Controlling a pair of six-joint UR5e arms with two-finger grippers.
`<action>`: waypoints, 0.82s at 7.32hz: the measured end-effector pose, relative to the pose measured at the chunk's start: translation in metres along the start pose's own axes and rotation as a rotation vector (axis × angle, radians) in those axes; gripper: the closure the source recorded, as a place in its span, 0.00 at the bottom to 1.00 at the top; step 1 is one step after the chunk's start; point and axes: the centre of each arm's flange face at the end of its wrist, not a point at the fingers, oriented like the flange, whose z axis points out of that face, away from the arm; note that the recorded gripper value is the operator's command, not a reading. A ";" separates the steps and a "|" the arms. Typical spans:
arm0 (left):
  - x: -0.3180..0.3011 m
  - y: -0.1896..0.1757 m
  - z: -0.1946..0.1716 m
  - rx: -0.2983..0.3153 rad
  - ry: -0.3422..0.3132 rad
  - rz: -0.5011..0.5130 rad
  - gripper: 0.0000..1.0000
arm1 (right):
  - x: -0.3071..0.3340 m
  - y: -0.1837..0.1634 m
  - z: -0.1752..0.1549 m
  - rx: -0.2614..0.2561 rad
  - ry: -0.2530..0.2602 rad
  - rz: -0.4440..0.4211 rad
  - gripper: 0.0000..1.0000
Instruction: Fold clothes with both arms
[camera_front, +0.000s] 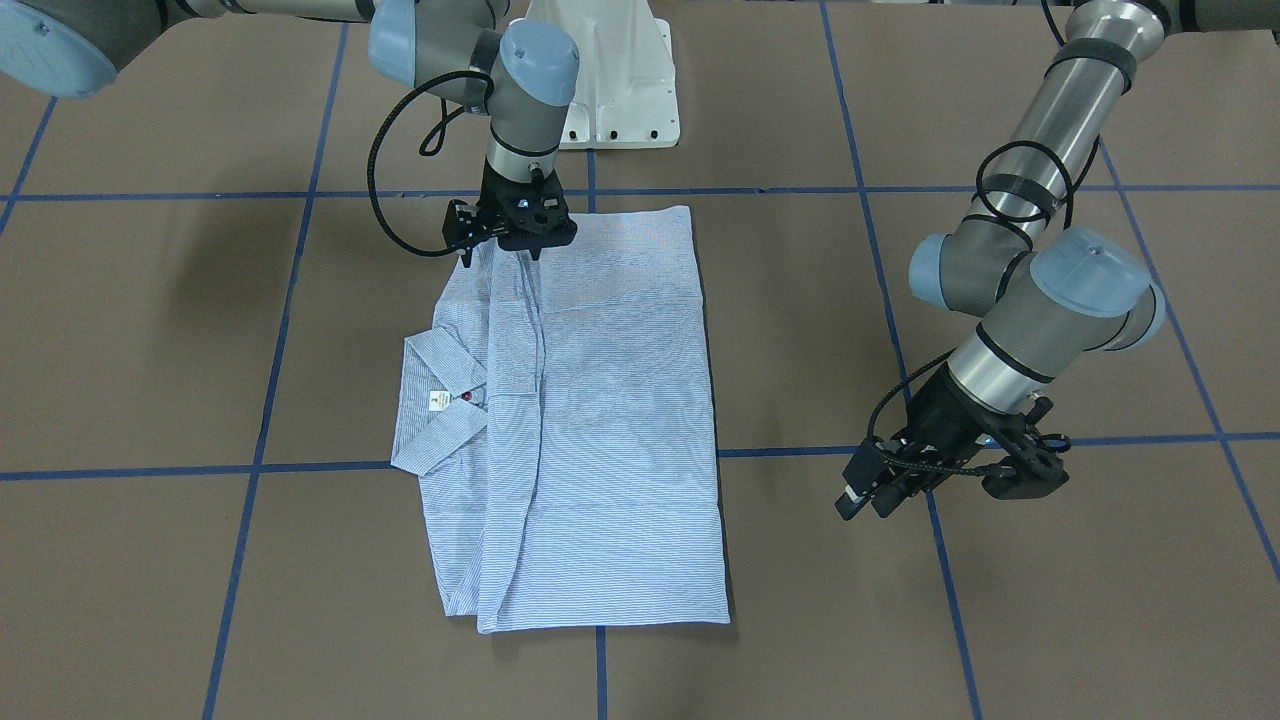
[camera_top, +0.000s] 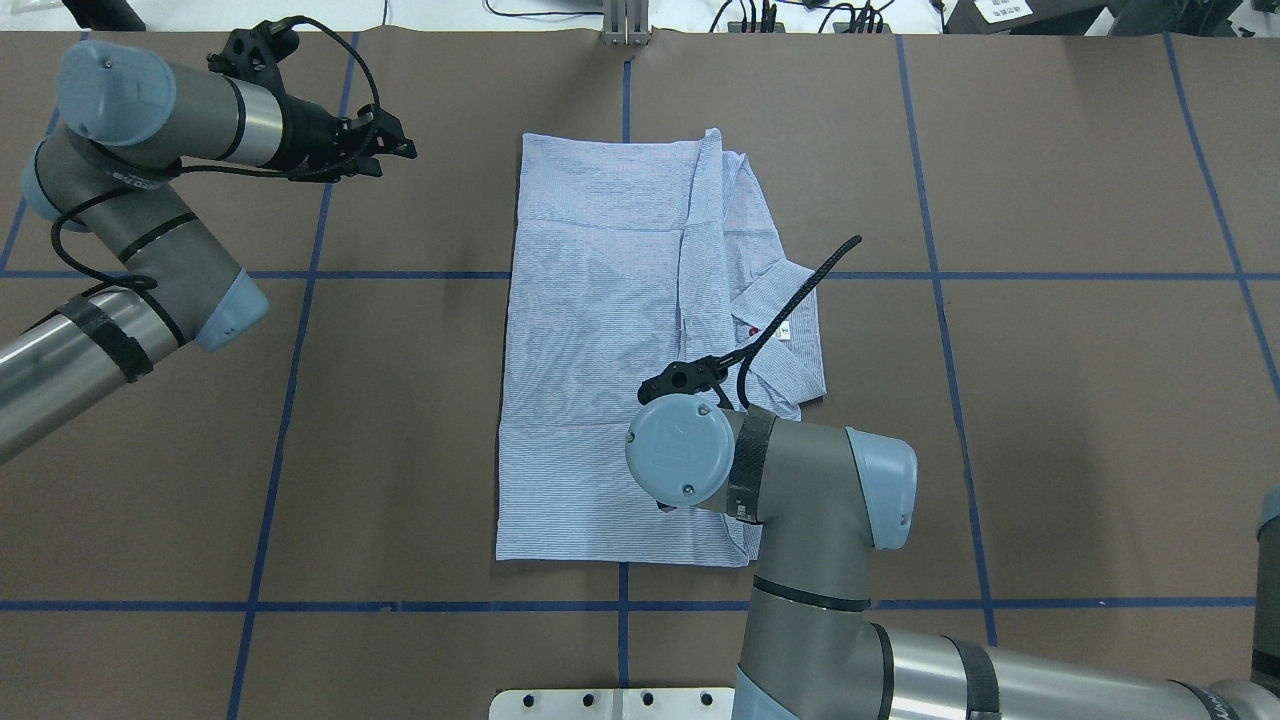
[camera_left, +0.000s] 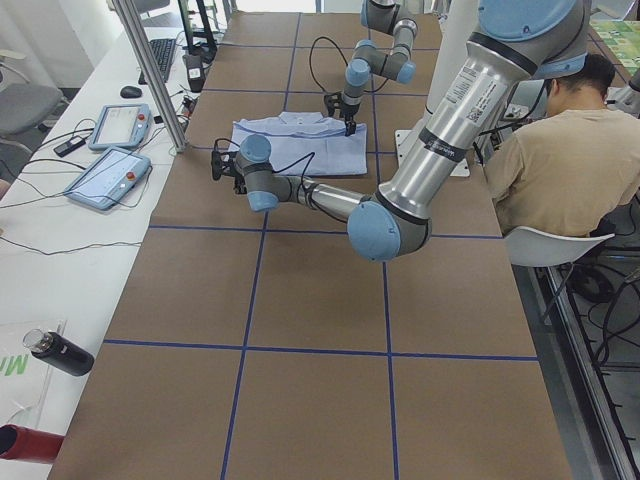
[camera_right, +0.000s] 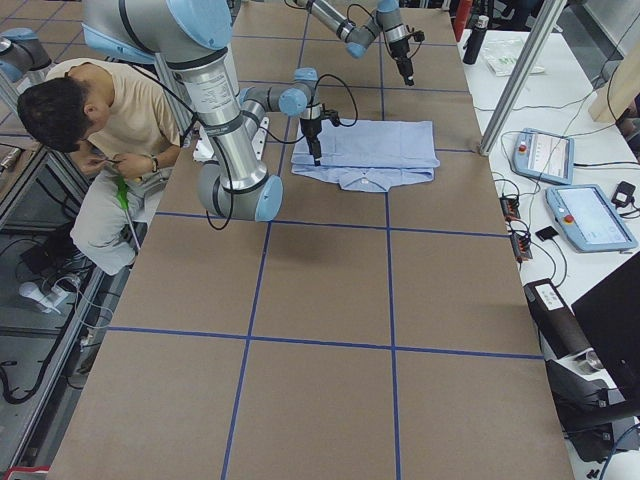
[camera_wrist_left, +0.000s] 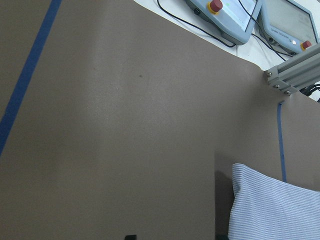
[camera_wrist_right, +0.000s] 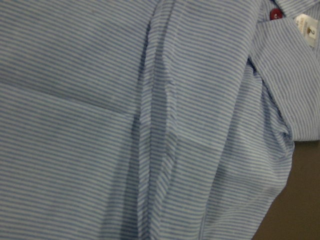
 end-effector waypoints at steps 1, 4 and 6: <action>0.000 0.000 0.000 0.000 0.000 0.000 0.39 | 0.004 -0.002 0.003 -0.005 0.017 -0.014 0.02; 0.001 -0.001 -0.001 0.001 0.002 0.001 0.39 | 0.039 -0.021 0.012 -0.014 0.067 -0.048 0.03; -0.004 -0.001 -0.003 0.001 -0.001 0.006 0.39 | 0.077 -0.025 0.020 -0.016 0.092 -0.071 0.03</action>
